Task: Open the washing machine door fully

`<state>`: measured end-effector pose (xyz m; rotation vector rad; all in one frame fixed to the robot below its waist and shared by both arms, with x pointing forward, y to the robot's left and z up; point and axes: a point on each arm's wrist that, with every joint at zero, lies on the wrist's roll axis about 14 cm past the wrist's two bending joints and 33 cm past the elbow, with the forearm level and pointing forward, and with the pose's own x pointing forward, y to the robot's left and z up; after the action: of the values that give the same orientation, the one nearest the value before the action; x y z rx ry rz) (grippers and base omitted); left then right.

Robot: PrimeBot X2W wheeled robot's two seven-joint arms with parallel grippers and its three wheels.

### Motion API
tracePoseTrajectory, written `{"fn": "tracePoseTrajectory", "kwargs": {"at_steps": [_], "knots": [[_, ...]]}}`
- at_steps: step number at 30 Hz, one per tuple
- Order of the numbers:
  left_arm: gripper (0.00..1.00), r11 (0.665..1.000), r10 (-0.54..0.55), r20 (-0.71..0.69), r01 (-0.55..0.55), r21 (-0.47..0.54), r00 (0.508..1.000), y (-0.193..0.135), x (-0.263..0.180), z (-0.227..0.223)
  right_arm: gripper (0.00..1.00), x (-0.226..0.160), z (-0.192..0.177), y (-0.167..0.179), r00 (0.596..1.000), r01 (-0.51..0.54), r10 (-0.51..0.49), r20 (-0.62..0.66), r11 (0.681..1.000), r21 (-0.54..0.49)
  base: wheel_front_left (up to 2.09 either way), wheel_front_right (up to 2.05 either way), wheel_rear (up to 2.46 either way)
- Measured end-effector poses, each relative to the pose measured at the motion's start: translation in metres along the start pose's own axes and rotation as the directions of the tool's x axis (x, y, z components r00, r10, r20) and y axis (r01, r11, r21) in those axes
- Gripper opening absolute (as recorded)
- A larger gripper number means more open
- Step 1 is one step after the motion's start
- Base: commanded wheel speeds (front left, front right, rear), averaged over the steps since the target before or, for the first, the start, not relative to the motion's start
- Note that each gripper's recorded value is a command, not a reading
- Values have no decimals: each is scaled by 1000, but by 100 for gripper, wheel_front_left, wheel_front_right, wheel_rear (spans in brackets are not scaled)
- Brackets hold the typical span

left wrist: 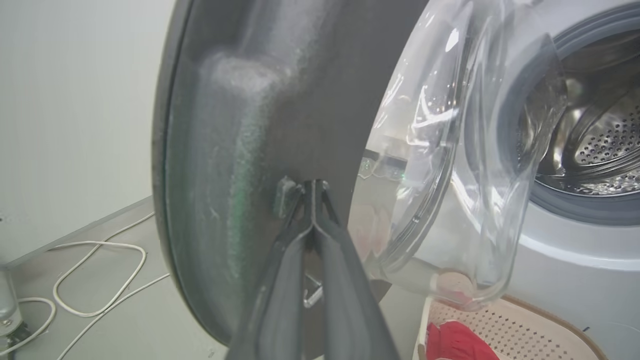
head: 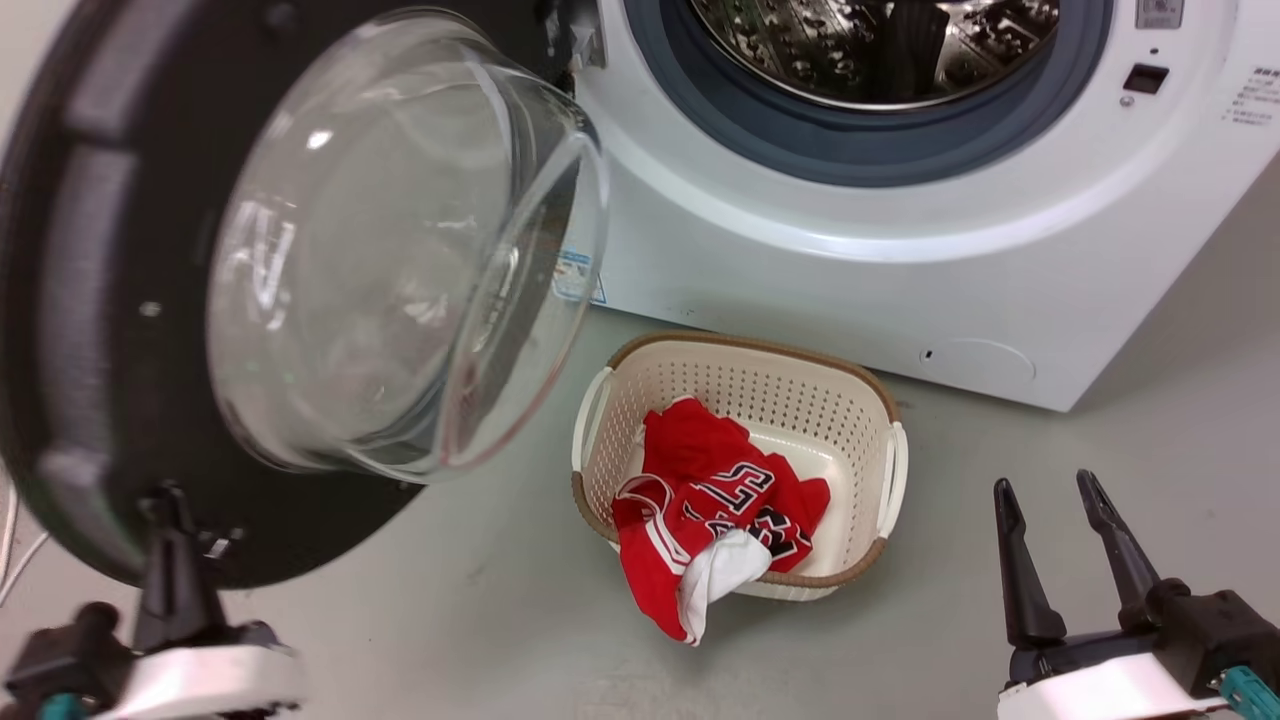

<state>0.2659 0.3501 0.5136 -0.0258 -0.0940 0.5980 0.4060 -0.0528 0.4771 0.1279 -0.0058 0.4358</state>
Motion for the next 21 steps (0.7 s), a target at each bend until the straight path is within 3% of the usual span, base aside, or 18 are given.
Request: {"fn": "tracePoseTrajectory", "kwargs": {"at_steps": [21], "knots": [[0,978,204,3,-204,52,979,63,75,-8,100,9,-24,-32,996,74,-74,-48,997,-16,0,0,0]]}}
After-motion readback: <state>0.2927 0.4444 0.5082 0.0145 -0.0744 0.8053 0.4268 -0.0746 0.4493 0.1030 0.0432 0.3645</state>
